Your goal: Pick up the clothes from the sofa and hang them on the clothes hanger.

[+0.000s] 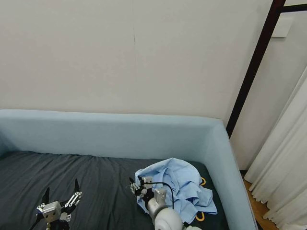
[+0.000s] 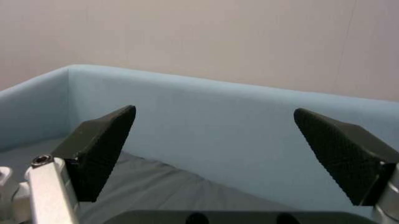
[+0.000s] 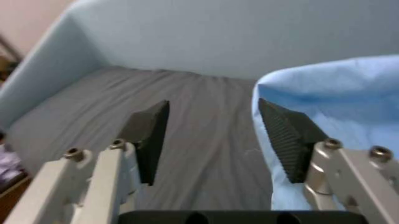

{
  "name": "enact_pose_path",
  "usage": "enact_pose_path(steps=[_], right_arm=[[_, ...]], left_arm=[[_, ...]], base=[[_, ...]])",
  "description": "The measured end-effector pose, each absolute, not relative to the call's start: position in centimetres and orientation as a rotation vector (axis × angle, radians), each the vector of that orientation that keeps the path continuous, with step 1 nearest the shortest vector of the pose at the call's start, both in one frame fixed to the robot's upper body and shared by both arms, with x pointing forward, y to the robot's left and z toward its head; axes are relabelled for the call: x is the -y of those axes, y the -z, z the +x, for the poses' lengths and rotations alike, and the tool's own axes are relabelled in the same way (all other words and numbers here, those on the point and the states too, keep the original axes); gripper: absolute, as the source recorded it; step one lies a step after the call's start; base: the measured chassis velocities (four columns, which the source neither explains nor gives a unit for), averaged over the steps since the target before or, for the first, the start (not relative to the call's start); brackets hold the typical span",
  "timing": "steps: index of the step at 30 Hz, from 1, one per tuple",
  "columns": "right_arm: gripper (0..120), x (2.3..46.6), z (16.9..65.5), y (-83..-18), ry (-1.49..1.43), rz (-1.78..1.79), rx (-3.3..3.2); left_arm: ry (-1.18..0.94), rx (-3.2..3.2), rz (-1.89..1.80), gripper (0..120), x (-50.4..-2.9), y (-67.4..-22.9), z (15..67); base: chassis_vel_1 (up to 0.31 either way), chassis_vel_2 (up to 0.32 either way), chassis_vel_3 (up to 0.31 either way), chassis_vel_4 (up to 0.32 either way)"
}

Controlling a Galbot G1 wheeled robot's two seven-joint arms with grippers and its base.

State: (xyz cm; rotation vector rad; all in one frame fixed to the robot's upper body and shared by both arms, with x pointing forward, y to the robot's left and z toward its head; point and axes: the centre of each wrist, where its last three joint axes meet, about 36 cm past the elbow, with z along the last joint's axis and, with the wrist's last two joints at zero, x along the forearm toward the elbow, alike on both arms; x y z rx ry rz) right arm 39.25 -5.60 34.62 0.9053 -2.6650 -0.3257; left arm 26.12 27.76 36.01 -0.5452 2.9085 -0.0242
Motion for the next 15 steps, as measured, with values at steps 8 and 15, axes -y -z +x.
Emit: enact_pose_path(steps=[8,15], right_arm=[[90,10.4,40.0,-34.5,0.242,0.889,2.724],[100,20.8,44.8,-31.4,-0.084,0.771,2.776]], left_arm=[[0.03,-2.908,-0.534,100,-27.0,-35.9,26.1],[0.036,-2.904,-0.532,100,-26.7,-35.9,26.3]], base=[[0.0,0.0,0.0,0.0],[0.0,0.0,0.0,0.0]])
